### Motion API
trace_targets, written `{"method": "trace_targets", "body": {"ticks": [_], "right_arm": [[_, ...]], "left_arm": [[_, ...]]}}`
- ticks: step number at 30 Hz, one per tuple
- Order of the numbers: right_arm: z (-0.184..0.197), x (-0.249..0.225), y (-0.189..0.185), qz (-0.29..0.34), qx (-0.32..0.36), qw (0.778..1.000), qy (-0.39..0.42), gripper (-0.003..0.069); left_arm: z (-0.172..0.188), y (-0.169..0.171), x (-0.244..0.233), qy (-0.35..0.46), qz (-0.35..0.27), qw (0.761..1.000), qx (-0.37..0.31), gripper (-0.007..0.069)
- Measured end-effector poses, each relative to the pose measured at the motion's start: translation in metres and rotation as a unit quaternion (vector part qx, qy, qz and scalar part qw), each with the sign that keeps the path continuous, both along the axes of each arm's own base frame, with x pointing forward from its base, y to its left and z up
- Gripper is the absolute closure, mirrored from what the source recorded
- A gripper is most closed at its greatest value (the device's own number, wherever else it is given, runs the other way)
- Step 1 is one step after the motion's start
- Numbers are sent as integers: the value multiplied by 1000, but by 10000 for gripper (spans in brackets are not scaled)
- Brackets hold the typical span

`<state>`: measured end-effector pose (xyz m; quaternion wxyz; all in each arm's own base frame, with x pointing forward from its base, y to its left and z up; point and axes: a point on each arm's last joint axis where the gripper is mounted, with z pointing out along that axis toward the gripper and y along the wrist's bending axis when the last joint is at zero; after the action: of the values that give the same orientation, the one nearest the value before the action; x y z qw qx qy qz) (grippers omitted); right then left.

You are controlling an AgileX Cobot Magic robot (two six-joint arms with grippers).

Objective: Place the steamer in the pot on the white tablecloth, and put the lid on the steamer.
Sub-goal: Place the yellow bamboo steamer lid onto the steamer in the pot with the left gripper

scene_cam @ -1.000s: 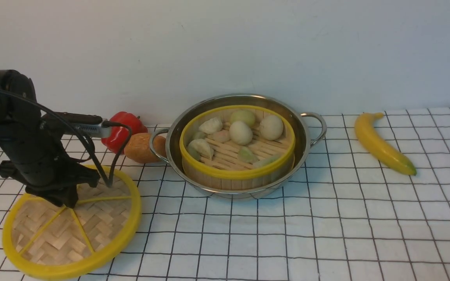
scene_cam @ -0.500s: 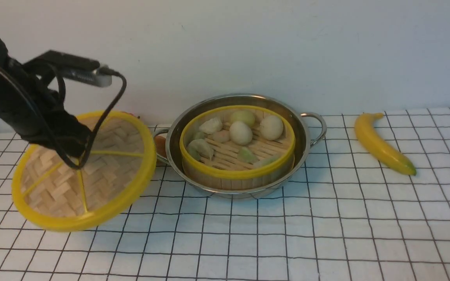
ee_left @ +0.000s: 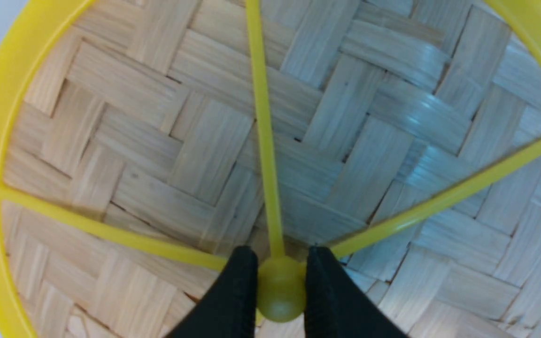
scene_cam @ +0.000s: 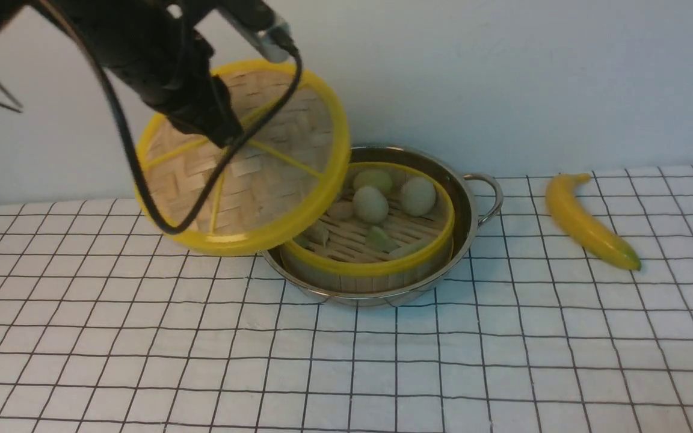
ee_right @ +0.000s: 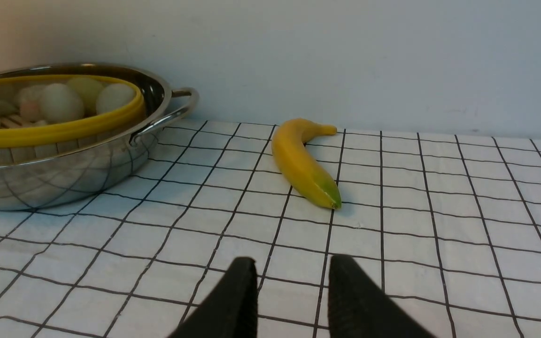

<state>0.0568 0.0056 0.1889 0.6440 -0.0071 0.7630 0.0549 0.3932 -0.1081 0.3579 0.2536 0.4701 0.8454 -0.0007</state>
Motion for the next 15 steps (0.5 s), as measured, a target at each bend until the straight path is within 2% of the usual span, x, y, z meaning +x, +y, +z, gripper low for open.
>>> {"method": "trace_targets", "body": {"ticks": [6,15], "right_arm": [[0,0,0,0,0,1000,0,419],[0,0,0,0,0,1000,0,419]], "left_arm": [[-13,-44,18,-26,-103,994,27,508],[-49,-67,38,-45,-207,975,67,508]]}}
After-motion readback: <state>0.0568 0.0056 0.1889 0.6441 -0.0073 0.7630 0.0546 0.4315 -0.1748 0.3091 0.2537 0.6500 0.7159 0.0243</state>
